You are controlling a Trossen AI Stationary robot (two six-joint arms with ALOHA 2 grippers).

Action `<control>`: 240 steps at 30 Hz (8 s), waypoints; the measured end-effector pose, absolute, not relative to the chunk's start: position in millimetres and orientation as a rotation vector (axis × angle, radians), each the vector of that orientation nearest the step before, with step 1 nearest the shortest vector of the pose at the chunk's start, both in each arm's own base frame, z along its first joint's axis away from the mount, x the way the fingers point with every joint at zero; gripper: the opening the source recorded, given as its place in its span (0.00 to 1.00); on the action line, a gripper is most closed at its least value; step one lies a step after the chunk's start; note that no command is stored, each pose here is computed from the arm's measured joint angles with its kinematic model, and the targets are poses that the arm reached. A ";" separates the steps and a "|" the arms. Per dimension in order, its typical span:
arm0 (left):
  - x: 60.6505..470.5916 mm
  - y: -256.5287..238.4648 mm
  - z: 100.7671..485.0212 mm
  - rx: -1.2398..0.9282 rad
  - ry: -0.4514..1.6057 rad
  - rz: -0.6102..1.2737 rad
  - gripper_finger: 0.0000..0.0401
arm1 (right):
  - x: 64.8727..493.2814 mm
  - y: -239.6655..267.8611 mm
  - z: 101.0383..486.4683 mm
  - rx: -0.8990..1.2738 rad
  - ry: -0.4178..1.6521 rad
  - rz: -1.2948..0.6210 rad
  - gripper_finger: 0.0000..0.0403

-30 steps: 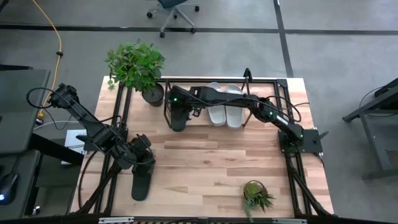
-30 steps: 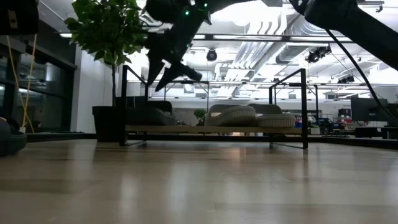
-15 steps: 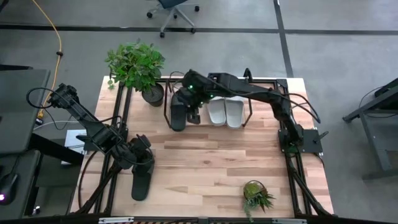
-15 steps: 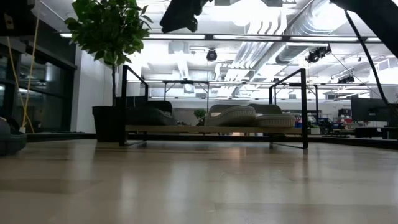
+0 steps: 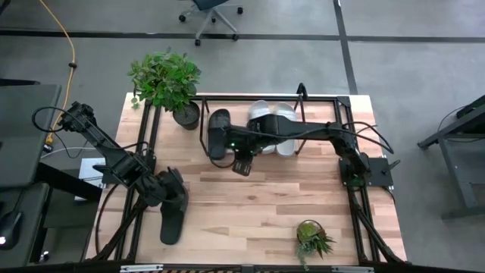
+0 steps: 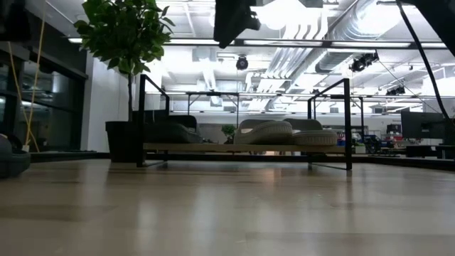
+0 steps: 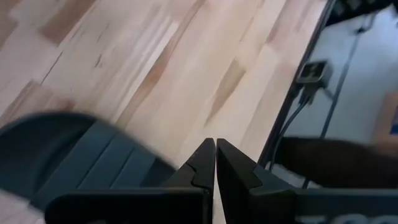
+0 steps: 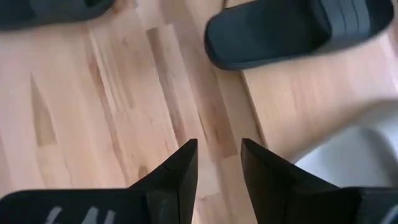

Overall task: Pick and place slides into the shelf
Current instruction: Adjust the slippers on the shelf, then put the black slipper on the shelf

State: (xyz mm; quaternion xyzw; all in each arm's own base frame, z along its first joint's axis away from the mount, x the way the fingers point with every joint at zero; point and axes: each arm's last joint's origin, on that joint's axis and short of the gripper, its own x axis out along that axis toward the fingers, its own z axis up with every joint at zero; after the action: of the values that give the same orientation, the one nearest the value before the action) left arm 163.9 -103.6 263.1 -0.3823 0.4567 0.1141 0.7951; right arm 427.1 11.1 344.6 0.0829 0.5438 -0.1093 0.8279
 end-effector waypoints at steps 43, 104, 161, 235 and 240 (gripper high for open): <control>178.9 -104.6 277.2 -0.882 0.635 0.306 0.01 | 276.2 -55.0 387.8 0.355 0.738 -0.537 0.28; 175.6 -101.1 273.3 -0.979 0.624 0.421 0.01 | 426.4 -204.4 250.6 0.012 1.242 -0.198 0.28; 175.0 -101.4 272.7 -0.980 0.641 0.416 0.01 | 466.0 -164.2 233.4 0.055 1.103 -0.105 0.28; 153.7 -120.3 232.3 -0.411 1.367 0.098 0.33 | 392.8 54.1 378.0 0.316 0.966 -0.280 0.28; 154.8 -129.4 221.5 -0.352 1.386 0.156 0.29 | 386.5 68.0 376.3 0.303 0.971 -0.368 0.28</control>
State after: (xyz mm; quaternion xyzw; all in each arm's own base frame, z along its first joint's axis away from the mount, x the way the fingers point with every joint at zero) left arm 154.8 -129.4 221.5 -0.1610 0.6347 0.0714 0.7524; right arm 386.5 68.0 376.3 0.1443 0.4621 -0.1750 0.8573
